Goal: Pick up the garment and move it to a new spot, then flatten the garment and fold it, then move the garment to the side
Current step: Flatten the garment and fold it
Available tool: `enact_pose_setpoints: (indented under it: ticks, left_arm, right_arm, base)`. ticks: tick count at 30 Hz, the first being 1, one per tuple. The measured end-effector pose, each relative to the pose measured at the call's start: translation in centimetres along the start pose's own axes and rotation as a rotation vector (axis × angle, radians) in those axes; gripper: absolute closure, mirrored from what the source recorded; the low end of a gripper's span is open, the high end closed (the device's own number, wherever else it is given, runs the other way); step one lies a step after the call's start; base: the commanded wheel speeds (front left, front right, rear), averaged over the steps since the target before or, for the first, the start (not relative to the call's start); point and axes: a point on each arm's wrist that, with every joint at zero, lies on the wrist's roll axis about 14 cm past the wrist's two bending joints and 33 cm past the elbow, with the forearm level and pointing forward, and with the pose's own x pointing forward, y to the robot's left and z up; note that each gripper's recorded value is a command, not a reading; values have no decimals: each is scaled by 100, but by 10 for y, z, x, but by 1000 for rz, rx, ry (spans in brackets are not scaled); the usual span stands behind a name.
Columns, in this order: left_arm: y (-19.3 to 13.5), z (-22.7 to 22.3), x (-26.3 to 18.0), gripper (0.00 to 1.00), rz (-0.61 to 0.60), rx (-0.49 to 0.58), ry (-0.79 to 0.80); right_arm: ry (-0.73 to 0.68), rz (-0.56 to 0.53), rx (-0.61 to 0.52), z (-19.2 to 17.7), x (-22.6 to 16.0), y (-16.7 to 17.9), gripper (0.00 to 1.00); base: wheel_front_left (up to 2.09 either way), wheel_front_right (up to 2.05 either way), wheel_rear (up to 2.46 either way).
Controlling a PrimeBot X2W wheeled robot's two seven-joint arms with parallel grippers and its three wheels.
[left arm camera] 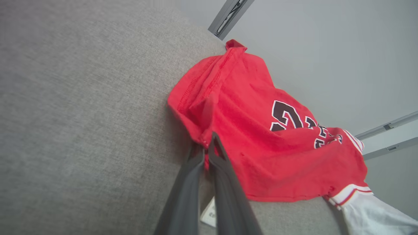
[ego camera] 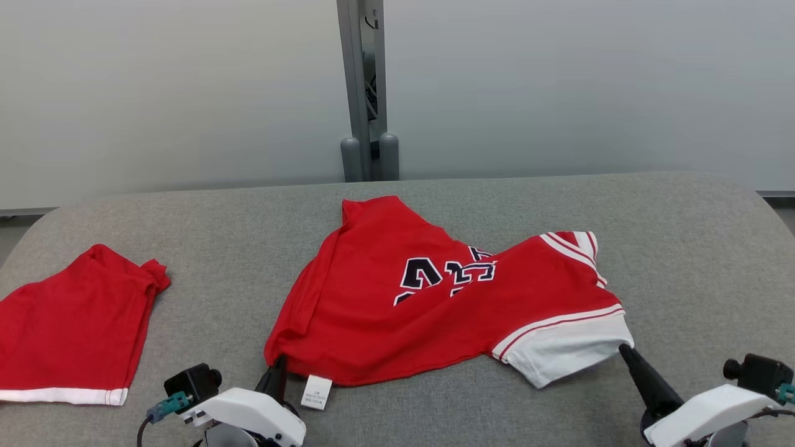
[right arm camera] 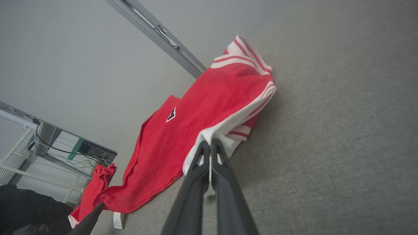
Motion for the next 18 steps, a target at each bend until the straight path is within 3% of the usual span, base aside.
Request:
enact_pose_setpoints:
  ticks: [8, 13, 18]
  left_arm:
    - [-37, 59, 0, 100, -139, -25, -191]
    - [-63, 93, -6, 100, -225, -44, -297]
    - [-92, 103, -6, 100, -304, -115, -279]
  right_arm:
    - [-120, 112, -2, 48, 8, 36, 100]
    - [-194, 160, -84, 82, 17, 55, 100]
    - [-290, 221, -177, 125, 27, 85, 100]
  base:
    - [0, 0, 0]
    - [0, 0, 0]
    - [0, 0, 0]
